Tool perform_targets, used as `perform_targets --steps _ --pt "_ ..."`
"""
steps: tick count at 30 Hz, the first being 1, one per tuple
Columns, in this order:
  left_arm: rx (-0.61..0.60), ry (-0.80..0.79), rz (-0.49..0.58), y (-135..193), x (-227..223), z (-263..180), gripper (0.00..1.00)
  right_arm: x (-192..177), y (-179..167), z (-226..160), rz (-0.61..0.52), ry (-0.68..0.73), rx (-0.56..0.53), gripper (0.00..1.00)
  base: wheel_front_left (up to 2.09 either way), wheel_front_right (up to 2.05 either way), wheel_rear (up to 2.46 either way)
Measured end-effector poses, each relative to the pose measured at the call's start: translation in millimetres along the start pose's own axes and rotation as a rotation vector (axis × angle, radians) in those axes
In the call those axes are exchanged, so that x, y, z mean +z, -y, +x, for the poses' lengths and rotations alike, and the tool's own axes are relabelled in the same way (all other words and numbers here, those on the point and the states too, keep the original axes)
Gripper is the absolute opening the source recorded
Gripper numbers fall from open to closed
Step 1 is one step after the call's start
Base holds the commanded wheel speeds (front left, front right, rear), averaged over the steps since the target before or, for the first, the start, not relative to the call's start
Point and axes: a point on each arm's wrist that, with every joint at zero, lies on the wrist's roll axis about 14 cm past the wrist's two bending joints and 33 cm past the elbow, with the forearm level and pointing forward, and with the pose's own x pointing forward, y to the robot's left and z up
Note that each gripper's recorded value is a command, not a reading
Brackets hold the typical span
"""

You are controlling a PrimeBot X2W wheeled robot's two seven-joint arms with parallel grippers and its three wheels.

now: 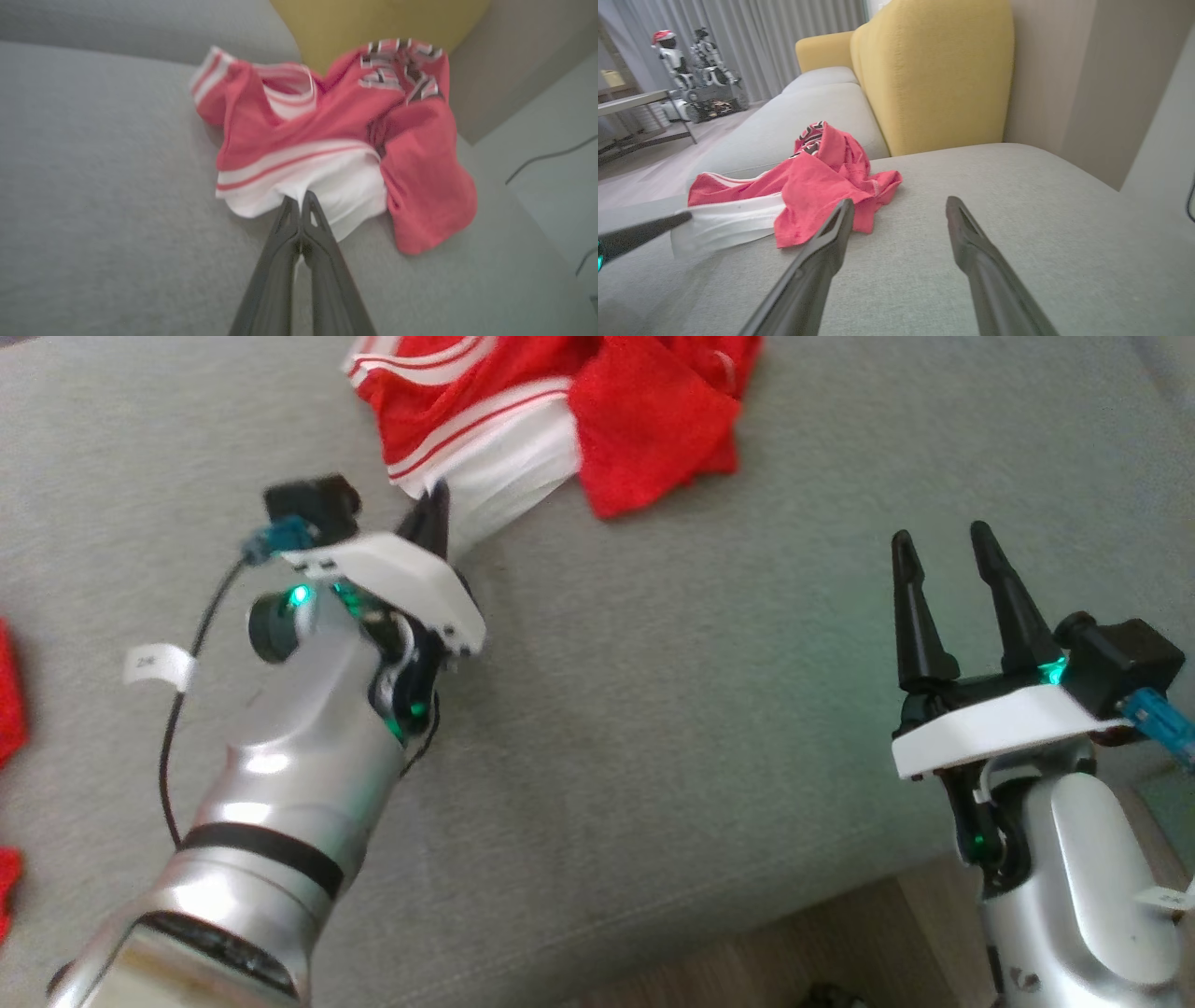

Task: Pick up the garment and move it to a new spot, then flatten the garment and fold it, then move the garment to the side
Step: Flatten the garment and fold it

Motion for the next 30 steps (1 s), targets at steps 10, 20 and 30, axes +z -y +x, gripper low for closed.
perform_targets --steps 10,20,30 --pt "0.244 0.363 0.009 -79 96 -87 0.00 -8 -48 18 0.009 -0.039 0.130 1.00 0.00 0.00 0.00" --pt "0.478 0.523 0.028 -136 119 -178 0.00 -10 -90 24 0.001 -0.059 0.242 1.00 0.00 0.00 0.00" --pt "0.416 0.261 0.033 -120 28 -172 1.00 -22 -93 15 -0.015 -0.114 0.251 1.00 0.00 0.00 0.00"
